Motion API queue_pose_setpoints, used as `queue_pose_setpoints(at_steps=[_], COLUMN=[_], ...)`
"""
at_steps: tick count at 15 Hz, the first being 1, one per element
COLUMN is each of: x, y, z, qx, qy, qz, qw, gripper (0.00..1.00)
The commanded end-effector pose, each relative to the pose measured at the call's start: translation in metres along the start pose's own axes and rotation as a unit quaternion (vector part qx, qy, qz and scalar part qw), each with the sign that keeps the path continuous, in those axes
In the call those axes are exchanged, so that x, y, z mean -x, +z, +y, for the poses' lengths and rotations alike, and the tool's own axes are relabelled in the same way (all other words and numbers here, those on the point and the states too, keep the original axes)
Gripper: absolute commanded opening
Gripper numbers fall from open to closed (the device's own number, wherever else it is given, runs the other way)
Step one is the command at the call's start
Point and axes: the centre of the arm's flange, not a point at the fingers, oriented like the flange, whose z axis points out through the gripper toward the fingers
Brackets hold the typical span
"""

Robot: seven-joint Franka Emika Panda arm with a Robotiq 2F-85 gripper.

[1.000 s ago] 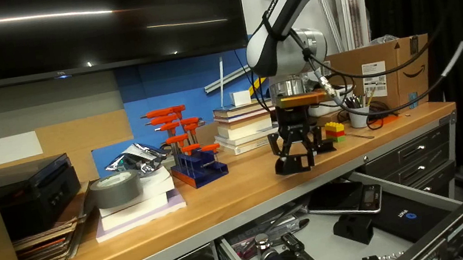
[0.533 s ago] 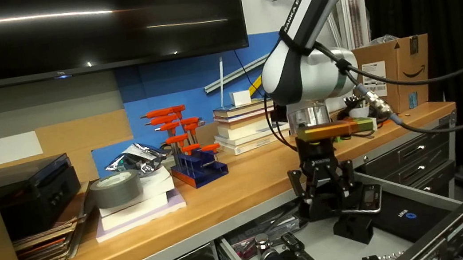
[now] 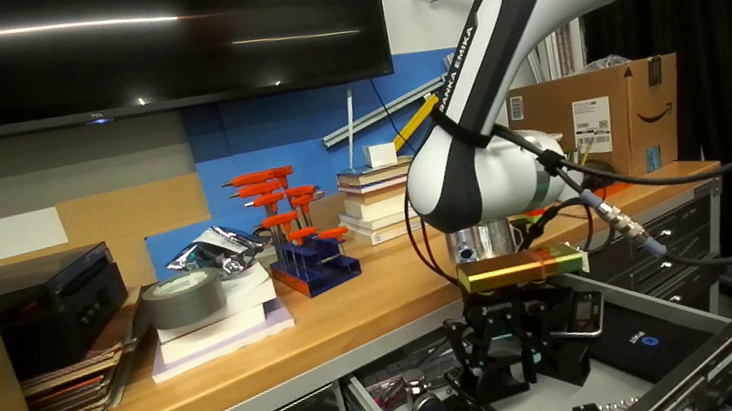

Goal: Put the black objects inside the open drawer and close the drawer

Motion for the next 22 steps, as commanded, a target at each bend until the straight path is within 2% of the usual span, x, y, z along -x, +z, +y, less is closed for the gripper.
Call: queue_pose_setpoints(at_steps=[1, 7, 13, 19, 20, 21, 22], x=[-0.020, -0.057, -0.079, -0.089, -0.089, -0.090, -0.090], y=[0.003, 0.000, -0.002, 0.008, 0.011, 0.013, 0.015], z=[-0.016, -0.016, 0.016, 0.032, 0.031, 0.031, 0.031], qx=[0.004, 0.008, 0.037, 0.051, 0.052, 0.052, 0.051], qy=[0.008, 0.018, 0.046, 0.062, 0.068, 0.068, 0.069], qz=[0.032, 0.068, 0.094, 0.093, 0.088, 0.087, 0.084], qw=[0.9995, 0.9975, 0.9939, 0.9925, 0.9924, 0.9926, 0.9927], gripper=[0.38, 0.38, 0.38, 0.38, 0.86, 0.89, 0.96])
